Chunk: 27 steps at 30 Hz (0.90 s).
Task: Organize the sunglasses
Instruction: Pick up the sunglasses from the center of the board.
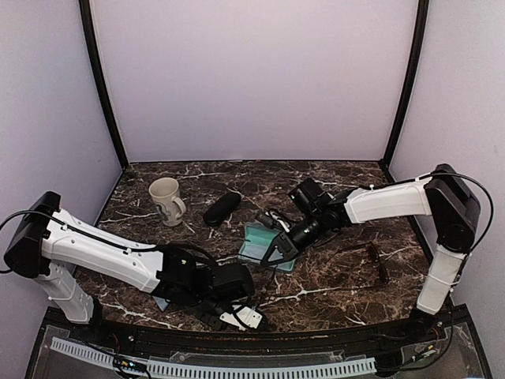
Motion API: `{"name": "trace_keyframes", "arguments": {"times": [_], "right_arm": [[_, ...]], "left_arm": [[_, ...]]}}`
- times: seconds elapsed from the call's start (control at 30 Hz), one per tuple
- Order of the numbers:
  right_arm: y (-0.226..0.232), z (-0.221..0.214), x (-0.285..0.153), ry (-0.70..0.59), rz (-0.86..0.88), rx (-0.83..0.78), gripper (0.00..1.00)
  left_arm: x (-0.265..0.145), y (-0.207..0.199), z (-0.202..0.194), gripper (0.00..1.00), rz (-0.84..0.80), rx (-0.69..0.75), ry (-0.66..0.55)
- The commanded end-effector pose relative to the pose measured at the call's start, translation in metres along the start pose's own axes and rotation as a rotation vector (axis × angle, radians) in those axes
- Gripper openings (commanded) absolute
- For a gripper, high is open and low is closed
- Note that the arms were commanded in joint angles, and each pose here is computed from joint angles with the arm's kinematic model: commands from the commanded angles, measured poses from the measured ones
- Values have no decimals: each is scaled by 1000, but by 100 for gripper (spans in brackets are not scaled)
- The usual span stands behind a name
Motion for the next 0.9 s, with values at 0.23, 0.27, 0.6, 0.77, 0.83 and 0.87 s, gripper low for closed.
{"name": "trace_keyframes", "arguments": {"times": [0.23, 0.27, 0.6, 0.77, 0.83, 0.87], "right_arm": [[-2, 3, -4, -23, 15, 11, 0], [-3, 4, -4, -24, 15, 11, 0], [-1, 4, -9, -31, 1, -11, 0], [5, 15, -24, -84, -30, -50, 0], [13, 23, -35, -126, -39, -72, 0], [16, 26, -39, -147, -42, -81, 0]], "left_arm": [[-10, 5, 1, 9, 60, 10, -33], [-10, 7, 1, 12, 67, 6, -31], [-19, 22, 6, 52, 147, -96, -62], [-53, 37, 22, 75, 195, -224, -239], [-74, 49, 24, 79, 220, -327, -338], [-83, 55, 24, 79, 234, -385, -385]]}}
Point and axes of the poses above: each gripper's point midway between its finger pads, its own x axis out along the fingers, its own y axis along the line the jaws close on, z = x × y, the point moved 2 cm from there along -x, back along the fingers, and after that the axes turned 9 degrees about -x, right-handed, at the moved point
